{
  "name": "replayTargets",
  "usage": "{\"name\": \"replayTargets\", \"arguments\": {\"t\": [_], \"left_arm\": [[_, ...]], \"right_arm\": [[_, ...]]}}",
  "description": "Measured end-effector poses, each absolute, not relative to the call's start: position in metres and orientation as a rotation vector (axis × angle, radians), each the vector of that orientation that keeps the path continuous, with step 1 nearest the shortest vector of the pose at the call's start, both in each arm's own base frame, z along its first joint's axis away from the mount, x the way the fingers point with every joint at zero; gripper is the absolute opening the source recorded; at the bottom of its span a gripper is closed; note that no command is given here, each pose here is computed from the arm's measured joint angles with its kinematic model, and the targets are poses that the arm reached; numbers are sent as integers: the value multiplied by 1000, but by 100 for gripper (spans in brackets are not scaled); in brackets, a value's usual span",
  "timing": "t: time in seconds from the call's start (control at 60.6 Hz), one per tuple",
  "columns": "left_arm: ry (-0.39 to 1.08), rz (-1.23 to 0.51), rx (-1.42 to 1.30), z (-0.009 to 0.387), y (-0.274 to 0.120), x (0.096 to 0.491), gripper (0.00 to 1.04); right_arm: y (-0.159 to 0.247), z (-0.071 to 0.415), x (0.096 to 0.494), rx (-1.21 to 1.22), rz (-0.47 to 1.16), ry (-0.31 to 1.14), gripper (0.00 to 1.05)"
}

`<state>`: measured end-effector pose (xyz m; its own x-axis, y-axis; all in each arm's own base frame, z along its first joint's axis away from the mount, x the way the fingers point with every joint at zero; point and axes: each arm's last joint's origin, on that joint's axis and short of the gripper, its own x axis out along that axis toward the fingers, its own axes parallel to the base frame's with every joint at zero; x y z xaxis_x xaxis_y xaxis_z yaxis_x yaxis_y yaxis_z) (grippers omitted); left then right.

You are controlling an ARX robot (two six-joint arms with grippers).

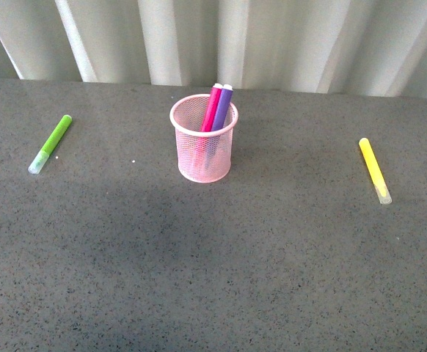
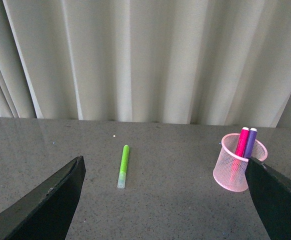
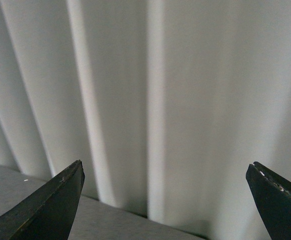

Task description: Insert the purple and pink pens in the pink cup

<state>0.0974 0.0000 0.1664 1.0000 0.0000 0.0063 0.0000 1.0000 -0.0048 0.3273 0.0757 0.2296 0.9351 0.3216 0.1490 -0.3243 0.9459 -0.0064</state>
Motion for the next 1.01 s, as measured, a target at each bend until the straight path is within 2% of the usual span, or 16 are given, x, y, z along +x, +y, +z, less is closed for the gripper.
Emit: {"name": "replayTargets", "arguments": {"t": [0.264,0.478,0.594,1.006], "left_arm": [[-6,0,-5,166,0,97,98],[-6,0,-5,166,0,97,98],[-6,0,-5,166,0,97,98],[-6,0,-5,166,0,97,98]], "right_arm": [[-13,258,232,-20,136,-179,98],[-48,247,185,-10,23,-133,96],[-44,225,167,13,-6,-2,74],[-17,191,139,1,-6,8,3]]}}
